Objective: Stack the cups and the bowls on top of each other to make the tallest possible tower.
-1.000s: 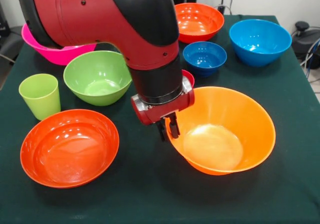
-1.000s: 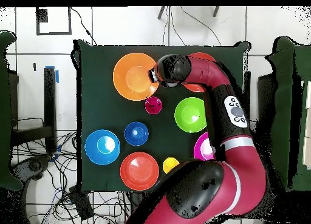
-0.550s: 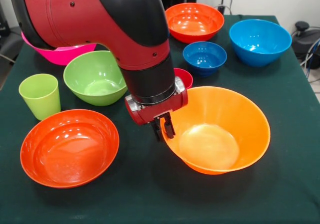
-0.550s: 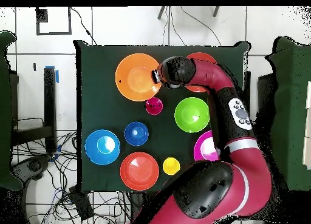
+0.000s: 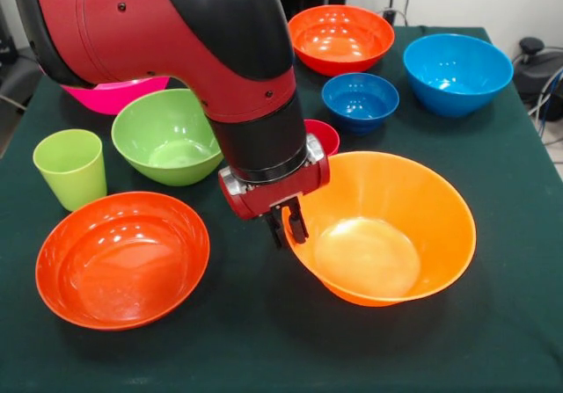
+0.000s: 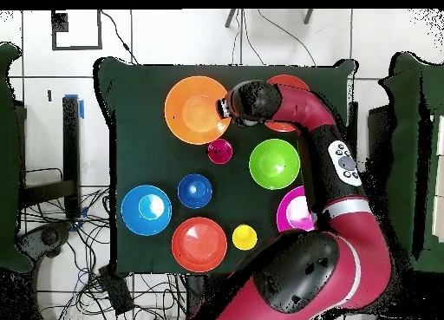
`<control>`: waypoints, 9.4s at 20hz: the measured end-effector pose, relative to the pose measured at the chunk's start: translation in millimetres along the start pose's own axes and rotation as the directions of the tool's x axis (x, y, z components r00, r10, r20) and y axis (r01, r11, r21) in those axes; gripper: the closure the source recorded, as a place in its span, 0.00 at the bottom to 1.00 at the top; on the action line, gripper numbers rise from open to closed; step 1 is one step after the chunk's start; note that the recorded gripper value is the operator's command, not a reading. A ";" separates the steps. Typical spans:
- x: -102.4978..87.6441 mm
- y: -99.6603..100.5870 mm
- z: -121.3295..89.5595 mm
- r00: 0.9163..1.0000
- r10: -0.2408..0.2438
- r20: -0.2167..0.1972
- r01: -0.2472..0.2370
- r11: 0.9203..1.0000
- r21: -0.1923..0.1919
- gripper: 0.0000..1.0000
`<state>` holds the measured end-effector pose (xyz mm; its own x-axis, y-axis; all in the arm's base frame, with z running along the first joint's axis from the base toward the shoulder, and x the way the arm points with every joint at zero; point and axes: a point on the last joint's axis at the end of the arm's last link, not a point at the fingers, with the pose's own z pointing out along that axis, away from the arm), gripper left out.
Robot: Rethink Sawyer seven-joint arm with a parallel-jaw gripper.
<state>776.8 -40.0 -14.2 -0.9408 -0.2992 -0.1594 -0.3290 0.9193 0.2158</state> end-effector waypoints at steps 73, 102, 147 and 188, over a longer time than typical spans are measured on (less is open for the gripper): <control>65.1 -26.0 -16.7 0.999 -0.001 -0.054 0.000 1.000 -0.019 1.00; 76.7 -34.1 -21.1 0.999 0.019 -0.041 -0.021 0.999 -0.049 1.00; 144.7 -44.6 -11.9 0.997 -0.053 -0.049 0.051 0.998 -0.046 0.00; 132.0 -29.3 -50.9 0.992 -0.121 -0.030 0.121 0.993 -0.013 0.00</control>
<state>658.1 -119.4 7.5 -0.8959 -0.4163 -0.1552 -0.4416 0.8729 0.2075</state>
